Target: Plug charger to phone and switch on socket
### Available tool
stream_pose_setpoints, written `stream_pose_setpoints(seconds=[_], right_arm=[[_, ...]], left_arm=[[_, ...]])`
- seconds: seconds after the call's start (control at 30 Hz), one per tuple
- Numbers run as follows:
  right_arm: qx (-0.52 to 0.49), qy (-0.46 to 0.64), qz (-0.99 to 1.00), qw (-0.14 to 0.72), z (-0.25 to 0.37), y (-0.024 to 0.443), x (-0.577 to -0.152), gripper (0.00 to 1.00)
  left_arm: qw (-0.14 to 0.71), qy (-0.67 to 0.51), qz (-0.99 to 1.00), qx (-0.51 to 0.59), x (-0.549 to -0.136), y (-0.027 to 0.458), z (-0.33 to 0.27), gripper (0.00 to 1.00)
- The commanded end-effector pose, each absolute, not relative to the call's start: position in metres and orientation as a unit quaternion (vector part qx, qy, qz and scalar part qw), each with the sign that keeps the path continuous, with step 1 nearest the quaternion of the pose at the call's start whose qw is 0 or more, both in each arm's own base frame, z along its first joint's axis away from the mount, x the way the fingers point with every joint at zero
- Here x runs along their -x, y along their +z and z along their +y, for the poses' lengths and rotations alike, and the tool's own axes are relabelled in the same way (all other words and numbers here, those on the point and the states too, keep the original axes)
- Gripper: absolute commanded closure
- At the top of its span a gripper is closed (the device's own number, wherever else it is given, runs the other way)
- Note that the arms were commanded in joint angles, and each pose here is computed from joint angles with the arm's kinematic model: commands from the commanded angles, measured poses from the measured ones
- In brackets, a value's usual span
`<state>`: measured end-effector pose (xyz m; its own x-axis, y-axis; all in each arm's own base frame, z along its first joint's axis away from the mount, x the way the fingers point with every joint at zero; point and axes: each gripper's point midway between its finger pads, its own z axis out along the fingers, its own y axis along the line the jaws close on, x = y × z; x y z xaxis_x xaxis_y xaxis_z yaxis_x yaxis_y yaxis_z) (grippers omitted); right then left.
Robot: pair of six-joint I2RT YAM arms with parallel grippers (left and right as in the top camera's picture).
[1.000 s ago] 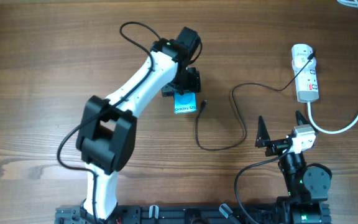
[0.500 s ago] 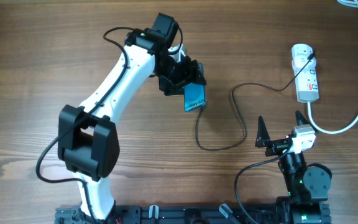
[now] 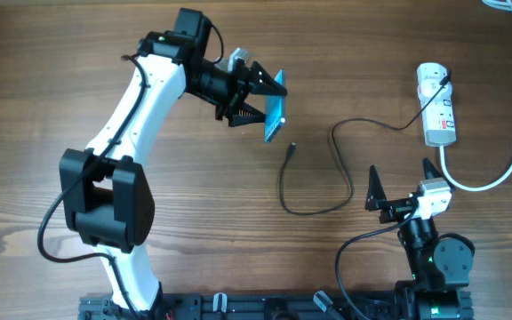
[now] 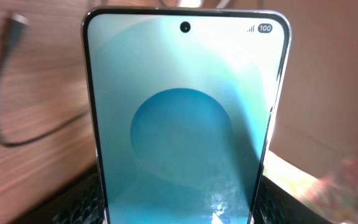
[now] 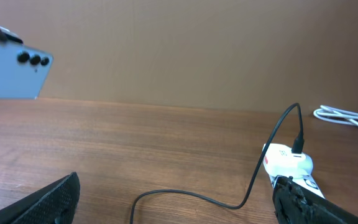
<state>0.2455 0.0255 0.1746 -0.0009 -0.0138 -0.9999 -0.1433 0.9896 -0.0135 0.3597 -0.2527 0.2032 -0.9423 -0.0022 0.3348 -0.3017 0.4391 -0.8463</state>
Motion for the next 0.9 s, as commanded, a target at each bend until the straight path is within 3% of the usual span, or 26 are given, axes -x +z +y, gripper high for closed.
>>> stream_pose_setpoints(seconds=[0.0,0.27,0.87], right_arm=[[0.058,0.039,0.702,0.708,0.025,0.177,-0.245,0.0],[0.058,0.039,0.702,0.708,0.025,0.177,-0.245,0.0],[0.058,0.039,0.702,0.709,0.025,0.177,-0.245,0.0]], left_arm=[[0.165,0.614,-0.768,-0.073,-0.353,0.257,-0.249,0.31],[0.173,0.667,-0.72,-0.081,-0.361,0.281,-0.229,0.31],[0.162,0.673,-0.715,-0.099,-0.37,0.282,-0.213,0.31]])
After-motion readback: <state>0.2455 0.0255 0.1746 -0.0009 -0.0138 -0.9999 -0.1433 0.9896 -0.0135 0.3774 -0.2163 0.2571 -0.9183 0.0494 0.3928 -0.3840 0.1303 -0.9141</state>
